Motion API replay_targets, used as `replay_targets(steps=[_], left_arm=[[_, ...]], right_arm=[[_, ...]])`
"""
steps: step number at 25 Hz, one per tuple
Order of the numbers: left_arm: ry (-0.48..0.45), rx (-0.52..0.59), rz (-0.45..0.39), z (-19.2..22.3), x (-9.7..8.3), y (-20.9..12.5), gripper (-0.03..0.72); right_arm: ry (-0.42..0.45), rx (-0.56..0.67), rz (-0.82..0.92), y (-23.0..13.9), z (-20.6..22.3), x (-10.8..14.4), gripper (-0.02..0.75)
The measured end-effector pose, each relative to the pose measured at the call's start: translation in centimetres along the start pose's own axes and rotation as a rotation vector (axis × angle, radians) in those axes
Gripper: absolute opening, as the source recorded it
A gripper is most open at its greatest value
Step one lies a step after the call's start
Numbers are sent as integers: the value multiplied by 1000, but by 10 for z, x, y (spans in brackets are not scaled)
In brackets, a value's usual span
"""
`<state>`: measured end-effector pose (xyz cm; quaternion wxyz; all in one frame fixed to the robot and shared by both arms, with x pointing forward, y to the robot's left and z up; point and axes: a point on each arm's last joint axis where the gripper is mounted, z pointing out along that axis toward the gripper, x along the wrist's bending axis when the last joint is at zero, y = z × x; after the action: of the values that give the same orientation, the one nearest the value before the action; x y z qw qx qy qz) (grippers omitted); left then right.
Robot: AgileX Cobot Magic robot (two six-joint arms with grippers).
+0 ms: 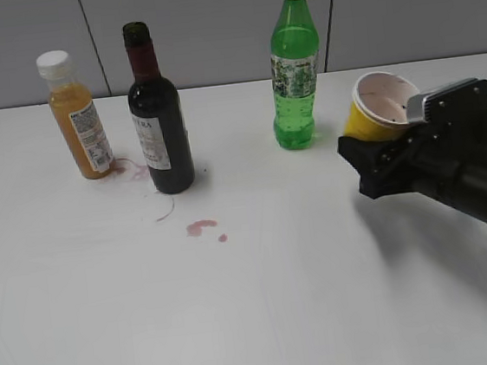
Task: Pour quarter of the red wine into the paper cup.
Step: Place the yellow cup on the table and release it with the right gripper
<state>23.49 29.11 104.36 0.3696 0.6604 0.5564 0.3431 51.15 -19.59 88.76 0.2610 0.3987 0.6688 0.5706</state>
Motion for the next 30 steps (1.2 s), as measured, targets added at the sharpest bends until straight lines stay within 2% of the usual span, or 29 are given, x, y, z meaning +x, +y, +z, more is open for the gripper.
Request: replay_targets(steps=[5,8,14,17,20,26,30], left_arm=[[0,0,1,0,0,0,517],[0,0,0,0,0,0,517],[0,0,0,0,0,0,517],[0,0,0,0,0,0,517],[0,0,1,0,0,0,517],[0,0,0,0,0,0,517],[0,0,0,0,0,0,517]], right_arm=[[276,8,-118,2,30,13,457],[461,16,-169,-7,45,20,457],[771,81,-266,-32,73,25,457],[853,109,-277,-36,83,24,457],[885,105,-299,-35,92,23,457],[980,152,-328,-35,103,44,457],[977,229,-335,-38,107,48,457]])
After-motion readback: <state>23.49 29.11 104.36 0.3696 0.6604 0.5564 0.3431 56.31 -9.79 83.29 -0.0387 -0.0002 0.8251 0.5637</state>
